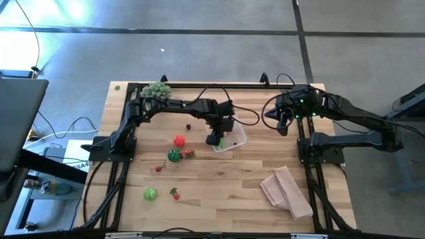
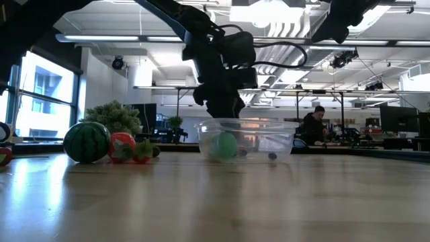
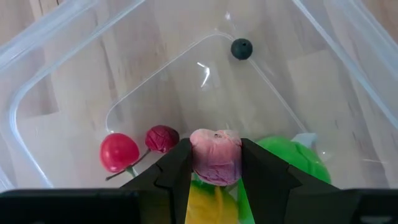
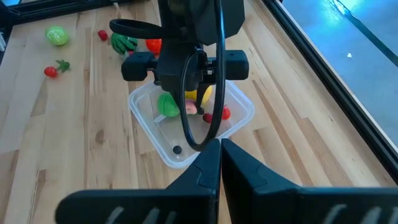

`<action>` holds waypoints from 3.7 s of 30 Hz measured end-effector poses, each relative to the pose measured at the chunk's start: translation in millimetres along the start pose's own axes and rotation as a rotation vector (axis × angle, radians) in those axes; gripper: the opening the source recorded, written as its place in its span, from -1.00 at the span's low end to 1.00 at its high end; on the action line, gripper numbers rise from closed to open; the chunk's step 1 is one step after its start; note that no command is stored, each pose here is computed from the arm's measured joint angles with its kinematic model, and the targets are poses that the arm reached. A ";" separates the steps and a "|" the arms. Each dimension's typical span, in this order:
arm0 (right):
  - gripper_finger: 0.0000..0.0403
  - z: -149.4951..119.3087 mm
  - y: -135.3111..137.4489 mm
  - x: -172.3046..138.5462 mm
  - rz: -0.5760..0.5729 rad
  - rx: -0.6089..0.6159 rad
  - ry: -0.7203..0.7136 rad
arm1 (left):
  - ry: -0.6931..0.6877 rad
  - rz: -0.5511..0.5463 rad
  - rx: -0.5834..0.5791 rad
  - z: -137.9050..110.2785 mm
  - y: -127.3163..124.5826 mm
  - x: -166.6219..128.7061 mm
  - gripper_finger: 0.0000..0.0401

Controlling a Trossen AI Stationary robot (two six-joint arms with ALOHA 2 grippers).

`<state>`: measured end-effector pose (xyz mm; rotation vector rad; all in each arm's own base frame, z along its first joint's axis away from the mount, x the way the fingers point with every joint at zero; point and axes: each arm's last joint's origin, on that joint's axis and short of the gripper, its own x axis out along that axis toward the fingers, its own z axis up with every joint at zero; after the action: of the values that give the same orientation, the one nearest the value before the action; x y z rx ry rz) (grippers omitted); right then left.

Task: Pick and placing Produce into tupperware
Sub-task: Put the pink peach into the transparent bin, then put the blackberry into the transparent bin

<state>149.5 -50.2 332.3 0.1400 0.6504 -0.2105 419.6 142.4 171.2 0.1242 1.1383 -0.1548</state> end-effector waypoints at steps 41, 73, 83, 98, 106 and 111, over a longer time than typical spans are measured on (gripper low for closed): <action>-0.98 0.0 -0.1 0.1 0.000 0.000 0.001 | 0.095 -0.028 -0.156 -1.2 -4.3 -114.7 -0.21; -0.98 0.0 0.0 0.1 0.000 0.000 0.000 | 0.329 0.086 -0.458 -132.7 -1.0 -49.9 -0.25; -0.98 0.0 0.0 0.0 0.000 0.000 0.000 | 0.235 0.066 -0.280 -136.7 -10.1 -61.4 -0.25; -0.98 0.1 0.0 0.0 0.000 0.000 0.000 | 0.257 0.006 0.095 -138.3 -11.5 -61.5 -0.25; -0.98 0.0 -0.1 0.0 0.000 0.000 0.000 | 0.260 0.003 0.138 -138.5 -8.8 -53.7 -0.25; -0.98 0.0 0.0 0.1 0.000 0.000 0.001 | 0.290 -0.007 0.134 -141.4 -7.6 -45.5 -0.25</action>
<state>149.6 -50.2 332.2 0.1401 0.6509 -0.2105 273.2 162.6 153.9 0.2686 1.4172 -0.2241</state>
